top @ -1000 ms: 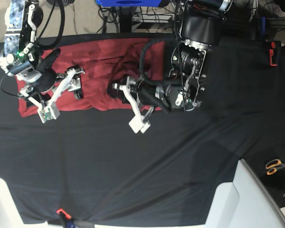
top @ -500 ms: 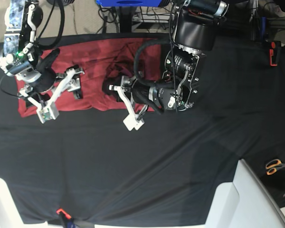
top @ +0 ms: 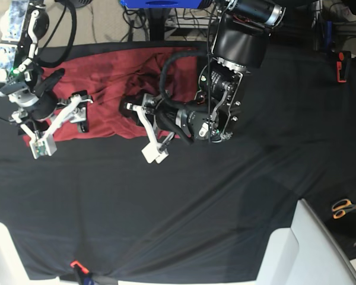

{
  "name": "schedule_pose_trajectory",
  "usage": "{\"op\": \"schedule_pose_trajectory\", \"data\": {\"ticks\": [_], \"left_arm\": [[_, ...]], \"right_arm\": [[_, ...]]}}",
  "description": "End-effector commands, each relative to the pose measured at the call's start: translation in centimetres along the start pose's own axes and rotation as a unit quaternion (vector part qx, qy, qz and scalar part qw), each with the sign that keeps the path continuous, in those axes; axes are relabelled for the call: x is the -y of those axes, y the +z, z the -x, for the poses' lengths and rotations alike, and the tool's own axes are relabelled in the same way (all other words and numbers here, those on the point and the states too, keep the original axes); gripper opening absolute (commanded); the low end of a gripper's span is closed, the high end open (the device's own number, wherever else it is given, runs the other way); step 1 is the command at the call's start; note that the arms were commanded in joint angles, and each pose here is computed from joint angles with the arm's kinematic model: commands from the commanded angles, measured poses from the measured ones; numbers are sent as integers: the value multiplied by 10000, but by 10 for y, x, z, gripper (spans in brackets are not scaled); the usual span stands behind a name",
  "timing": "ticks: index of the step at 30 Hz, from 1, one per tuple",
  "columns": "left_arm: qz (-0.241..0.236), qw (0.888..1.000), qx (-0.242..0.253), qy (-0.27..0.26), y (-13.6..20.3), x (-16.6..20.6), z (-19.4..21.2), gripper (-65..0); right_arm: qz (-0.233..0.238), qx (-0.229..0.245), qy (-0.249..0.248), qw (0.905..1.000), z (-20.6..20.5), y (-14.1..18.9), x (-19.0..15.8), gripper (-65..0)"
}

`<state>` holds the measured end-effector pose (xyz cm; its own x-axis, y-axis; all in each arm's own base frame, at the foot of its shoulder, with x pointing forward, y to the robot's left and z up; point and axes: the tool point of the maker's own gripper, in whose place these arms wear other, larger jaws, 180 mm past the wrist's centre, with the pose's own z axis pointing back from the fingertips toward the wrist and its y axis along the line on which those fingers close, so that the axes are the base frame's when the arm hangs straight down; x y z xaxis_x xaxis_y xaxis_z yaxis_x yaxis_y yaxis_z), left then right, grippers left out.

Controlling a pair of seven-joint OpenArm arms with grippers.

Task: Fold the T-shirt properly
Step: 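Press the folded hem onto the shirt with the left gripper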

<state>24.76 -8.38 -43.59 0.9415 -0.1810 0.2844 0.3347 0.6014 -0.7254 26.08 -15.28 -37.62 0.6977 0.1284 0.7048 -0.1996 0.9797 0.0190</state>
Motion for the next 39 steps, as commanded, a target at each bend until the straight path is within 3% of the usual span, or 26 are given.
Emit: {"op": "schedule_pose_trajectory", "data": {"ticks": [1, 11, 19, 25, 37, 39], "left_arm": [[164, 9995, 239, -153, 3, 13, -21, -650], [223, 9993, 237, -174, 1, 19, -22, -650], [241, 9991, 243, -238, 0, 22, -28, -436], [224, 9997, 40, -21, -8, 13, -25, -351], [347, 9992, 117, -130, -11, 27, -40, -354], [354, 9992, 120, -127, -11, 27, -40, -355]], "right_arm": [[13, 223, 15, 9997, -12, 3, 2, -149], [13, 223, 15, 9997, -12, 3, 2, -149], [13, 223, 15, 9997, -12, 3, 2, -149], [13, 223, 15, 9997, -12, 3, 2, -149], [66, 236, -2, 9997, -13, 3, 6, -149], [236, 305, -80, 9992, -18, 6, 20, -149]]}}
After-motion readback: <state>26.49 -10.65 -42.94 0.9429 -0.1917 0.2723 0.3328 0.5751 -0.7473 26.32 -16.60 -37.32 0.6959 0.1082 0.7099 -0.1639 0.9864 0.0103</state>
